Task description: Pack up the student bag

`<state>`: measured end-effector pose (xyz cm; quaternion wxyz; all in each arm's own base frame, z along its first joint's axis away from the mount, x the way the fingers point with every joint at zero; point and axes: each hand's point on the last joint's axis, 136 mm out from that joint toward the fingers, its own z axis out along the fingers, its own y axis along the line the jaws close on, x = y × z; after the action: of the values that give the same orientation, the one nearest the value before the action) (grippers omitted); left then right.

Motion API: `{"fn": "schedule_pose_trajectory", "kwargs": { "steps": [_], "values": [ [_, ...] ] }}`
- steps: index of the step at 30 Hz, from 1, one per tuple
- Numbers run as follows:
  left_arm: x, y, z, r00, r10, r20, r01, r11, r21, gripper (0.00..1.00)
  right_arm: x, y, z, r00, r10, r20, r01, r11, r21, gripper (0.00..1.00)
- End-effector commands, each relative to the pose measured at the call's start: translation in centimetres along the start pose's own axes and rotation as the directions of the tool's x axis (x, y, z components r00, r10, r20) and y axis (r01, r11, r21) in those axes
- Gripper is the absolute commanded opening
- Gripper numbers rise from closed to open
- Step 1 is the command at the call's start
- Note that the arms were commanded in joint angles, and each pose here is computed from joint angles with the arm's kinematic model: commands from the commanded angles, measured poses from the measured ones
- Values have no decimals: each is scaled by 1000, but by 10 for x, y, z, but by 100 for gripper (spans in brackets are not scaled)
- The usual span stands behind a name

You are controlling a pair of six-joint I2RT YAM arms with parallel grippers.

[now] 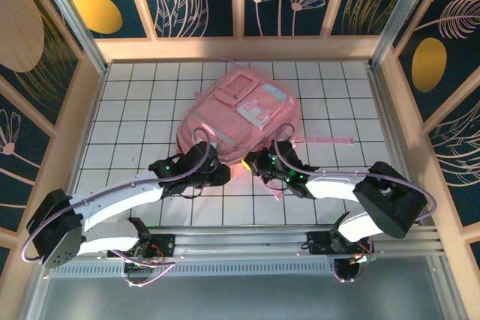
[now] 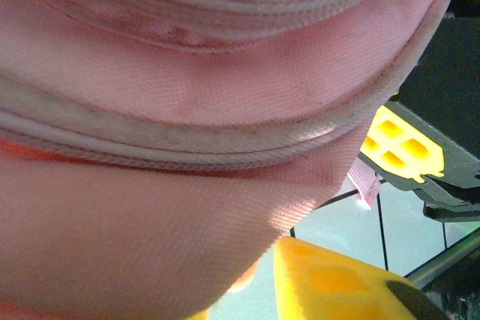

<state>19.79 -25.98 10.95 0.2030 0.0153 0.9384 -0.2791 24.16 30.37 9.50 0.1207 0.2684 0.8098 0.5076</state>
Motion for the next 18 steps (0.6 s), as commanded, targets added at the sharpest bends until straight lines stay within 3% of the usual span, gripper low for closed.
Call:
{"fn": "schedule_pose_trajectory", "kwargs": {
  "steps": [1,5,9,14,18],
  "values": [
    [-14,-1,-8,997,6,76,-5,1000,-13,21,-2,41,-4,999,-43,30,46,992,-115,0],
    [-14,3,-1,998,13,69,-11,999,-37,11,1,42,-3,998,-51,26,53,992,-112,0],
    [-14,5,1,997,15,73,-12,999,-41,10,1,41,-2,998,-51,27,54,993,-109,0],
    [-10,8,7,998,12,58,-9,999,-52,28,7,43,1,998,-64,15,65,992,-108,0],
    [-11,7,12,998,9,54,-6,999,-49,30,10,47,3,998,-67,3,67,991,-117,0]
  ]
}}
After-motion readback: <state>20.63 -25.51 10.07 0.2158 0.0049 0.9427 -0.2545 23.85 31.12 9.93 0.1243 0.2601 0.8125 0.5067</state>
